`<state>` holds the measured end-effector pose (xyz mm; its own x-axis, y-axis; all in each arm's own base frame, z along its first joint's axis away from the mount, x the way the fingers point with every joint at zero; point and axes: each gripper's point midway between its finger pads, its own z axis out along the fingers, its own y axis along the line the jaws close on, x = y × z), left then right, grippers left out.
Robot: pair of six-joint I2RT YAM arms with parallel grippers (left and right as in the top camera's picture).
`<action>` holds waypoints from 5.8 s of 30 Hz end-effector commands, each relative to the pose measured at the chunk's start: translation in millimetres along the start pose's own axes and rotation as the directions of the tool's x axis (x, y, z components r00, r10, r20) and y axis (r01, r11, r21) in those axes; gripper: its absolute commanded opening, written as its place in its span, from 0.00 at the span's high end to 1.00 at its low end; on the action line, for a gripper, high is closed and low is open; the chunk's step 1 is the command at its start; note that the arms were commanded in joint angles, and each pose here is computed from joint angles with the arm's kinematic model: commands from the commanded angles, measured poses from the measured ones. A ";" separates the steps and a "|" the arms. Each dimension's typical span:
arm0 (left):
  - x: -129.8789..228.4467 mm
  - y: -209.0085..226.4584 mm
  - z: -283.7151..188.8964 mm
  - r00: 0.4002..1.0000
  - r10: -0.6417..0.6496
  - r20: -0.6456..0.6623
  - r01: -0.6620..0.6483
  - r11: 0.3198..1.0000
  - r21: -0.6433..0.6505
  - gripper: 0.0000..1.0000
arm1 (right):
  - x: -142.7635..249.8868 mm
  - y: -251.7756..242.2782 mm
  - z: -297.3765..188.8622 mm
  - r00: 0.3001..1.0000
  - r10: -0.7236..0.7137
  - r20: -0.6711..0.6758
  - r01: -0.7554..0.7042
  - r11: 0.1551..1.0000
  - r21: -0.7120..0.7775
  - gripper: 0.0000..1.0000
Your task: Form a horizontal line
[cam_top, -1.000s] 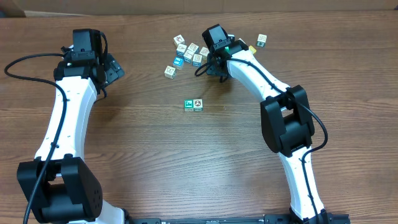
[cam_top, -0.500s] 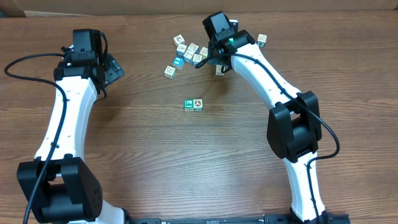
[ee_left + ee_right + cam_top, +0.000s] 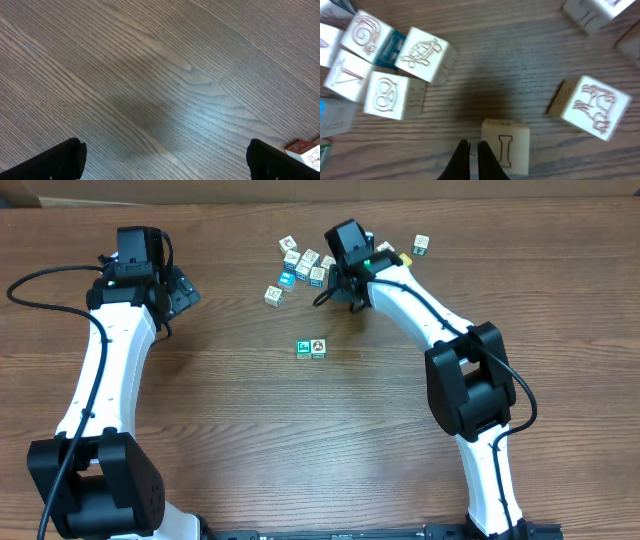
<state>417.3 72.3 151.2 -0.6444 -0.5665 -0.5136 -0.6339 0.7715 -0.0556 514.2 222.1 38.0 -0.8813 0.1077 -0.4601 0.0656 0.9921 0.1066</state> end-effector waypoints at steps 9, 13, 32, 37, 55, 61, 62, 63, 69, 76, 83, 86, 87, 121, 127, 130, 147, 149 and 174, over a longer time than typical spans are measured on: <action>-1.1 -4.0 -3.2 1.000 0.004 0.006 -0.004 1.000 0.011 0.00 | -9.7 6.3 -8.5 0.999 0.003 0.042 -0.001 1.000 -0.029 0.96; -1.2 -4.0 -3.2 1.000 0.004 0.006 -0.004 1.000 0.011 0.00 | -23.5 10.4 -18.2 0.997 0.012 0.073 -0.009 0.999 -0.046 0.96; -1.1 -4.0 -3.2 1.000 0.004 0.006 -0.004 1.000 0.011 0.00 | 0.6 -6.5 -5.5 1.000 0.006 0.005 -0.006 1.000 0.010 0.96; -1.1 -4.0 -3.2 1.000 0.004 0.006 -0.004 1.000 0.011 0.00 | 15.5 3.3 4.0 0.999 0.004 -0.033 -0.006 0.998 -0.060 0.96; -1.1 -4.0 -3.2 1.000 0.004 0.006 -0.004 1.000 0.011 0.00 | 1.2 50.4 -24.0 1.000 -0.005 -0.020 -0.001 0.955 -0.298 0.77; -1.1 -4.0 -3.2 1.000 0.004 0.006 -0.004 1.000 0.011 0.00 | -41.1 37.4 -56.3 0.992 0.033 0.125 -0.004 0.974 -0.226 0.62; -1.1 -4.0 -3.2 1.000 0.004 0.006 -0.004 1.000 0.011 0.00 | -42.8 32.3 -55.4 0.990 0.036 0.137 -0.008 0.980 -0.198 0.59; -1.1 -4.0 -3.2 1.000 0.004 0.006 -0.004 1.000 0.011 0.00 | -43.3 28.3 -54.5 0.989 0.037 0.142 -0.011 0.984 -0.177 0.56; -1.2 -4.0 -3.2 1.000 0.004 0.006 -0.004 1.000 0.011 0.00 | -31.4 2.2 -33.6 0.991 0.039 0.128 -0.034 0.999 -0.040 0.47; -1.1 -4.0 -3.2 1.000 0.004 0.006 -0.004 1.000 0.011 0.00 | -5.3 -18.0 -1.4 0.991 0.119 0.063 -0.122 0.992 0.036 0.25; -1.1 -4.0 -3.2 1.000 0.004 0.006 -0.004 1.000 0.011 0.00 | 5.1 -20.0 12.0 0.988 0.152 0.039 -0.153 0.987 0.049 0.35; -1.1 -4.0 -3.2 1.000 0.004 0.006 -0.004 1.000 0.011 0.00 | 4.5 -19.5 12.0 0.981 0.189 0.043 -0.191 0.981 0.045 0.40; -1.1 -4.0 -3.2 1.000 0.004 0.006 -0.004 1.000 0.011 0.00 | 4.4 -19.5 12.0 0.979 0.197 0.044 -0.199 0.979 0.044 0.40; -1.1 -4.0 -3.2 1.000 0.004 0.006 -0.004 1.000 0.011 0.00 | 2.7 -21.9 13.1 0.952 0.297 0.070 -0.301 0.952 0.056 0.30; -1.1 -4.0 -3.2 1.000 0.004 0.006 -0.004 1.000 0.011 0.00 | 2.7 -22.0 13.1 0.952 0.296 0.071 -0.300 0.952 0.057 0.32; -1.1 -4.0 -3.2 1.000 0.004 0.006 -0.004 1.000 0.011 0.00 | 2.9 -22.0 13.1 0.953 0.296 0.070 -0.300 0.952 0.057 0.35; -1.1 -4.0 -3.2 1.000 0.004 0.006 -0.004 1.000 0.011 0.00 | 5.9 -23.7 13.1 0.954 0.294 0.060 -0.297 0.952 0.068 0.60; -1.1 -4.0 -3.2 1.000 0.004 0.006 -0.004 1.000 0.011 0.00 | 6.1 -23.8 13.1 0.954 0.294 0.059 -0.297 0.952 0.068 0.62; -1.1 -4.0 -3.2 1.000 0.004 0.006 -0.004 1.000 0.011 0.00 | 47.3 -18.2 11.0 0.969 0.201 -0.145 -0.196 0.979 0.051 0.72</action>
<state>417.3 72.3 151.2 -0.6442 -0.5668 -0.5136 -0.6341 0.7712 -0.0558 495.7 202.7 21.4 -0.8580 0.3348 -0.3896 0.3006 0.9422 0.1478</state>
